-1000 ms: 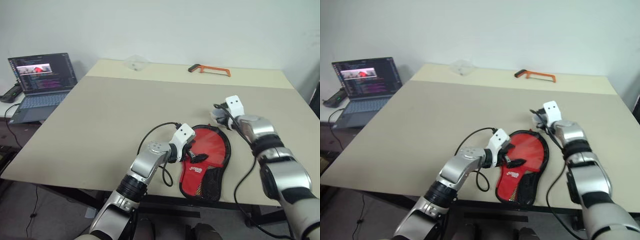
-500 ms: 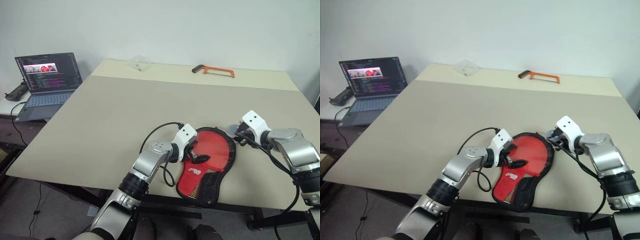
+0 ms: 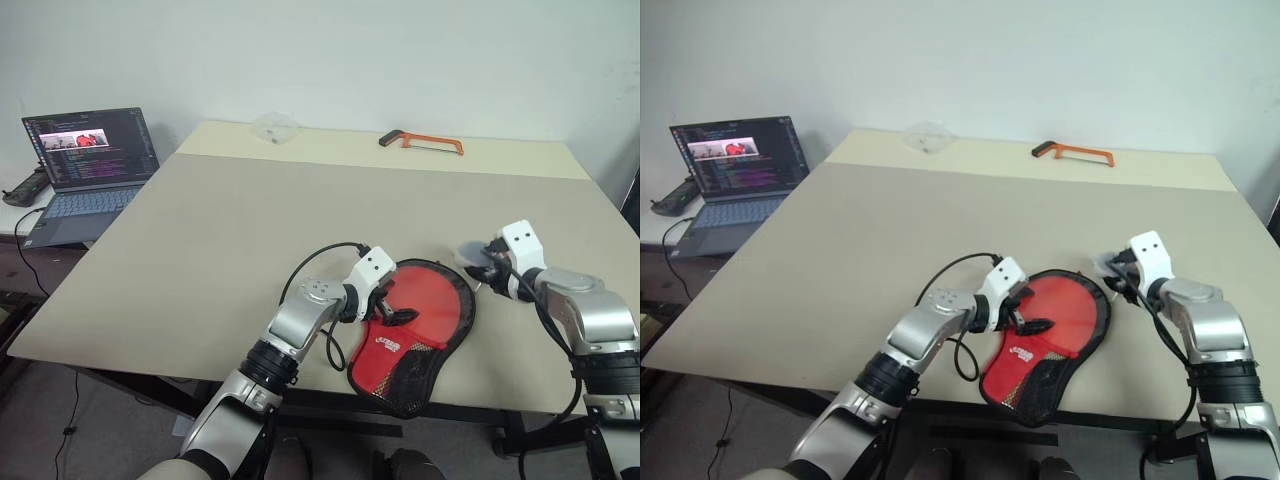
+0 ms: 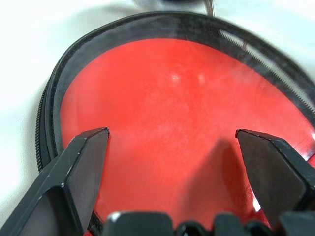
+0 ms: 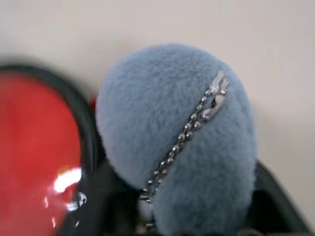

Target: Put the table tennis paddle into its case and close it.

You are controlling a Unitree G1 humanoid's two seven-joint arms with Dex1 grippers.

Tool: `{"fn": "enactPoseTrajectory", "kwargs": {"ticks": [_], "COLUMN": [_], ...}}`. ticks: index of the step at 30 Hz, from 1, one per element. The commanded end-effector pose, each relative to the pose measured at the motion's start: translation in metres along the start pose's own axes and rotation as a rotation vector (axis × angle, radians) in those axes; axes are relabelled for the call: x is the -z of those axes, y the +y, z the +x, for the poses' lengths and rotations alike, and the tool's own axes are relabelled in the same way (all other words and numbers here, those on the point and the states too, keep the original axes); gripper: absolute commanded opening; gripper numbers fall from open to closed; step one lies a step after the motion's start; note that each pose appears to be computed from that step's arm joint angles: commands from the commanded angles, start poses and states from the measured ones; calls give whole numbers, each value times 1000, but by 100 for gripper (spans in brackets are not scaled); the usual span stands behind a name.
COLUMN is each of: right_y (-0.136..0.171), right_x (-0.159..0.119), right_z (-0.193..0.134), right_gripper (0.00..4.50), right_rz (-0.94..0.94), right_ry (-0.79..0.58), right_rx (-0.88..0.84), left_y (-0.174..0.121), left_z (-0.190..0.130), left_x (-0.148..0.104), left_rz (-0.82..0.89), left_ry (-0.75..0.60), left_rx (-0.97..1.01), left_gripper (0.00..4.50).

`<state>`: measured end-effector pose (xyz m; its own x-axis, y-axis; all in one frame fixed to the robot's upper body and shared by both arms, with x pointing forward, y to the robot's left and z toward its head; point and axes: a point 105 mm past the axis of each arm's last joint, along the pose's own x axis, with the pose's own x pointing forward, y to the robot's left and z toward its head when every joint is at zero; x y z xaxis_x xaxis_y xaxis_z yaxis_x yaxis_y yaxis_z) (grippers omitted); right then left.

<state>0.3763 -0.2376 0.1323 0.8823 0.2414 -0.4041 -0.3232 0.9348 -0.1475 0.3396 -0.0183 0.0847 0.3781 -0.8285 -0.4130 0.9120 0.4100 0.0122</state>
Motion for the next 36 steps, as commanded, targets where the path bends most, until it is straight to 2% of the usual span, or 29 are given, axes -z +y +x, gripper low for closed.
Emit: {"fn": "enactPoseTrajectory", "kwargs": {"ticks": [1, 4, 12, 16, 20, 27, 30, 36], "right_y": [-13, -13, -9, -55, -67, -35, -13, 12], "right_x": [-35, -48, -53, -63, -63, -52, -57, -58], "right_z": [-7, -8, -22, -20, -1, 54, 69, 82], "right_gripper": [335, 448, 448, 448, 448, 448, 448, 448], "right_rz": [27, 60, -62, -47, 43, 321, 403, 432], "right_ry": [-136, -176, -161, -149, -131, -101, -101, -58], "right_rx": [47, 40, -73, 159, 253, 207, 153, 82], "left_y": [0, 0, -1, -1, -4, -5, -2, 2], "left_z": [1, -2, -2, -1, 1, 5, 3, -2], "left_x": [38, 41, 41, 41, 42, 38, 37, 39], "left_rz": [-75, -77, -69, -67, -61, -48, -51, -64], "left_ry": [120, 126, 131, 132, 137, 135, 131, 132], "left_rx": [-7, -11, -16, -13, -2, 2, -14, -41], "left_gripper": [450, 450, 450, 450, 450, 450, 450, 450]}}
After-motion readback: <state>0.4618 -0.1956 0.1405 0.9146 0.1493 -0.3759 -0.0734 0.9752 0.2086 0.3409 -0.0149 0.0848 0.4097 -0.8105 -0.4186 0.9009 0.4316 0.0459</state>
